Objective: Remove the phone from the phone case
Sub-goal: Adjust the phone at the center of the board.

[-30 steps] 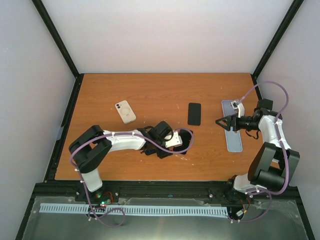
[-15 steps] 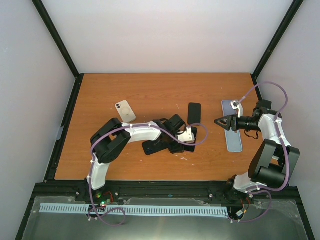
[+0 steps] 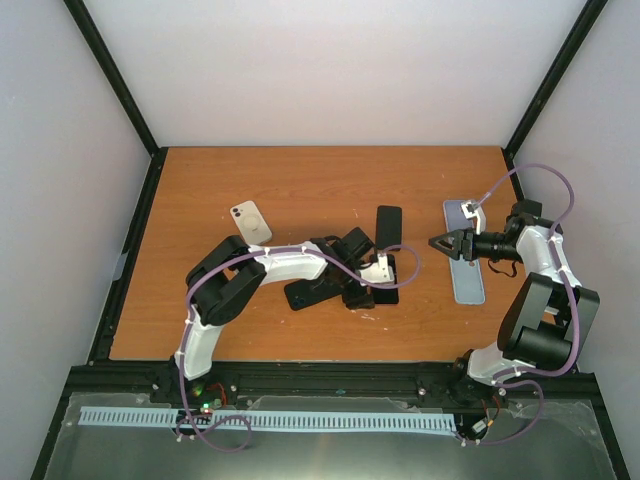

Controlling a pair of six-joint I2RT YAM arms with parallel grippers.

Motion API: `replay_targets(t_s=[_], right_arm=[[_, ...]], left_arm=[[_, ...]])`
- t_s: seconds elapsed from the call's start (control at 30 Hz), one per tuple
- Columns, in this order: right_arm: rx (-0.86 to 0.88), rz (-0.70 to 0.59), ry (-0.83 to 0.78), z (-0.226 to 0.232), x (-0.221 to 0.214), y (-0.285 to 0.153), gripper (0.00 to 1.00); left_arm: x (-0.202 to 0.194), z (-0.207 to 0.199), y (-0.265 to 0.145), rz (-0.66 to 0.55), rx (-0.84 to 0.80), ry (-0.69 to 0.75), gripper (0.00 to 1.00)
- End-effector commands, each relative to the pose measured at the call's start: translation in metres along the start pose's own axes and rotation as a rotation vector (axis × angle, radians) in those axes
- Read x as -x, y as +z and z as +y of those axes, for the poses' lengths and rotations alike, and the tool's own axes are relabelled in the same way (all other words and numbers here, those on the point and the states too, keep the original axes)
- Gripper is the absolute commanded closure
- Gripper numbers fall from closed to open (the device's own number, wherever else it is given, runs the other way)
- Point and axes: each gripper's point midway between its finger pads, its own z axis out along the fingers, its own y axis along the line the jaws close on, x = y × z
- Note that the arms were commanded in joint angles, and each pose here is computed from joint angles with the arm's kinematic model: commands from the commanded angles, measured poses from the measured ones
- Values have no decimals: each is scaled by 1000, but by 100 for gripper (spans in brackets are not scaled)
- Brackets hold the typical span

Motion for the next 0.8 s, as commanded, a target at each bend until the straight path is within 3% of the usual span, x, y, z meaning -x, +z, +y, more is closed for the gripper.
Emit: replay_targets(t_s=[0.0, 0.47, 0.57, 0.77], right_arm=[[20, -14, -27, 5, 7, 0, 37], [17, -7, -12, 3, 5, 0, 37], [-21, -10, -21, 1, 8, -2, 36], [-129, -18, -119, 3, 23, -15, 33]], left_arm=[[-10, 6, 17, 48, 38, -12, 30], [10, 16, 7, -30, 98, -1, 26], [21, 15, -17, -90, 137, -18, 26], [43, 13, -88, -204, 240, -84, 17]])
